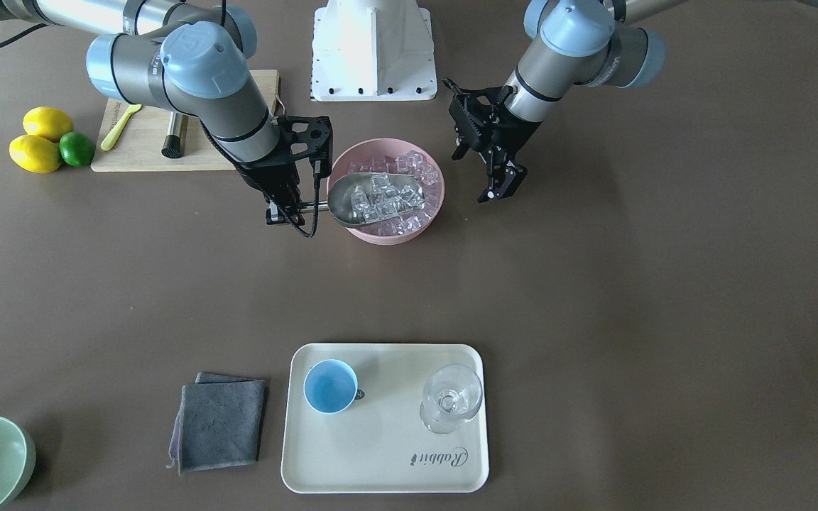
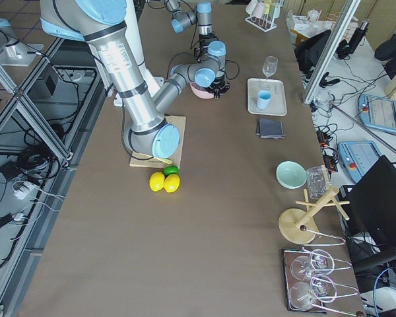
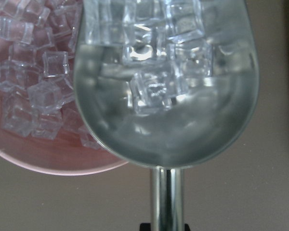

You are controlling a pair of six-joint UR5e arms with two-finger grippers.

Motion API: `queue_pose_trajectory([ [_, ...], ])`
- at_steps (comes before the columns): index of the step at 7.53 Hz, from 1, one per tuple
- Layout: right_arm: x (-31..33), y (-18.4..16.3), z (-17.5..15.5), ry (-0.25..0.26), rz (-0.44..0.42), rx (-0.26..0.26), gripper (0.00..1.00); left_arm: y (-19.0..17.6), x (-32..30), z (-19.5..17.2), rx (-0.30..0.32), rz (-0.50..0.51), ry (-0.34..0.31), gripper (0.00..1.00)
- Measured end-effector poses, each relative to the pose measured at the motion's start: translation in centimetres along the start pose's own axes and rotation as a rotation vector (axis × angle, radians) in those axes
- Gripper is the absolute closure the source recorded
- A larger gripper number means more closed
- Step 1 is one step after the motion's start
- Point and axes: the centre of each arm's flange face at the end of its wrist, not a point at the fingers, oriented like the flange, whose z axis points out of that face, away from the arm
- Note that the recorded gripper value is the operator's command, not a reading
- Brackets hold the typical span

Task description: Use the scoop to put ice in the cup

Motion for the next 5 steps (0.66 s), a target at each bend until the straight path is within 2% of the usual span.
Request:
queue_pose_trajectory([
  [3,1.4,0.7,-1.3,0.029,0.253,0.017,1.0,0.8,-3.8,-2.5,-0.1,-0.098,0.034,0.02],
  [4,1.9,1.0,-1.6,0.037,0.369,0.017,1.0,1.2,-5.4,-3.6,-0.14,-0.143,0.019,0.02],
  [5,2.3,1.5,-1.7,0.043,0.495,0.013,1.0,1.9,-6.7,-4.5,-0.21,-0.204,0.003,0.02],
])
